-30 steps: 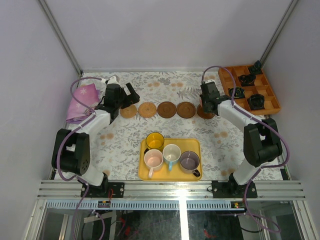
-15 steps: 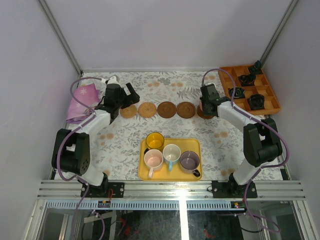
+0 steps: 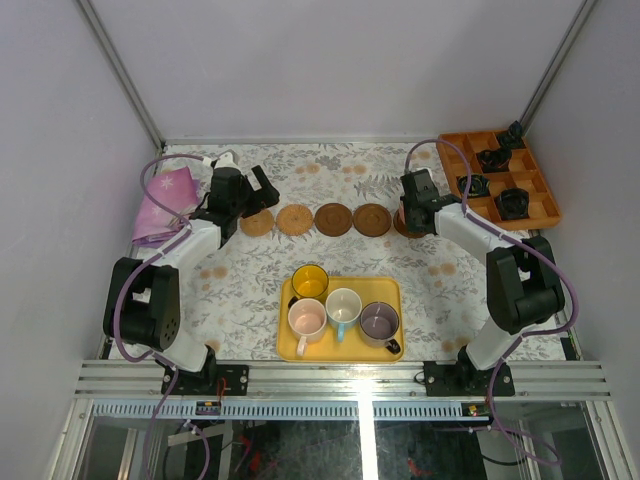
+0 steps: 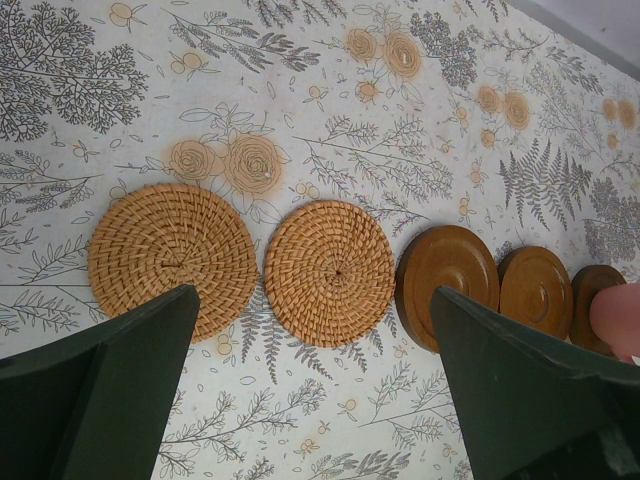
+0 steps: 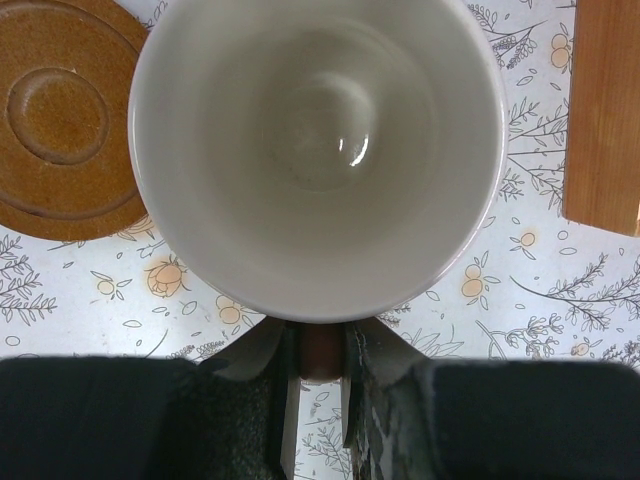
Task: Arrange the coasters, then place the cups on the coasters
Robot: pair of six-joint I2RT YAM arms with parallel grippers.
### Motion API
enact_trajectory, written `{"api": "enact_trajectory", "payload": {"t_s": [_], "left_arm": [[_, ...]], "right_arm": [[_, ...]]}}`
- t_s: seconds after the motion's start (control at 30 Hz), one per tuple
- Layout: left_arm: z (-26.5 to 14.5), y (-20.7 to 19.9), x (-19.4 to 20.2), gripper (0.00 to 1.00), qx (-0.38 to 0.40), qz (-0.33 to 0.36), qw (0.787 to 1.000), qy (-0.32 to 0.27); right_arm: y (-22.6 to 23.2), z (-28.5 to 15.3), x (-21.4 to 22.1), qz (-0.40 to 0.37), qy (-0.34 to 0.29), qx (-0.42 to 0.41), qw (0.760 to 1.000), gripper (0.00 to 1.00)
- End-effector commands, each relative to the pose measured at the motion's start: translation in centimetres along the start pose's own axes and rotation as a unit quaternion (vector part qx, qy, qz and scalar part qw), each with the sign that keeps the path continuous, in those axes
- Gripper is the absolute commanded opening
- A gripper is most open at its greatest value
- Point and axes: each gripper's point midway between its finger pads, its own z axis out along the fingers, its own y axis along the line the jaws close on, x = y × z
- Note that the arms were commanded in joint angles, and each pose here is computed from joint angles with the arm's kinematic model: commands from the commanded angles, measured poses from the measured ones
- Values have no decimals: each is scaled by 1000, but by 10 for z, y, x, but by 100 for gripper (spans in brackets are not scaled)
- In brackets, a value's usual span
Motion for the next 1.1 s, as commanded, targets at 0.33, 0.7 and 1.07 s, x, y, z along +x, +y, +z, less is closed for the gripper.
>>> {"api": "enact_trajectory", "payload": {"t_s": [0.33, 0.7, 1.07], "left_arm": [[2, -9, -10, 100, 10, 8, 1000, -11], [1, -9, -12, 100, 10, 8, 1000, -12], [0, -9, -9, 100, 11, 10, 1000, -7]], "right_arm": [[-8, -13, -30, 30, -51, 15, 998, 56], [-12, -34, -23, 43, -43, 10, 998, 57], [-8, -105, 10, 45, -44, -68, 996, 54]]}}
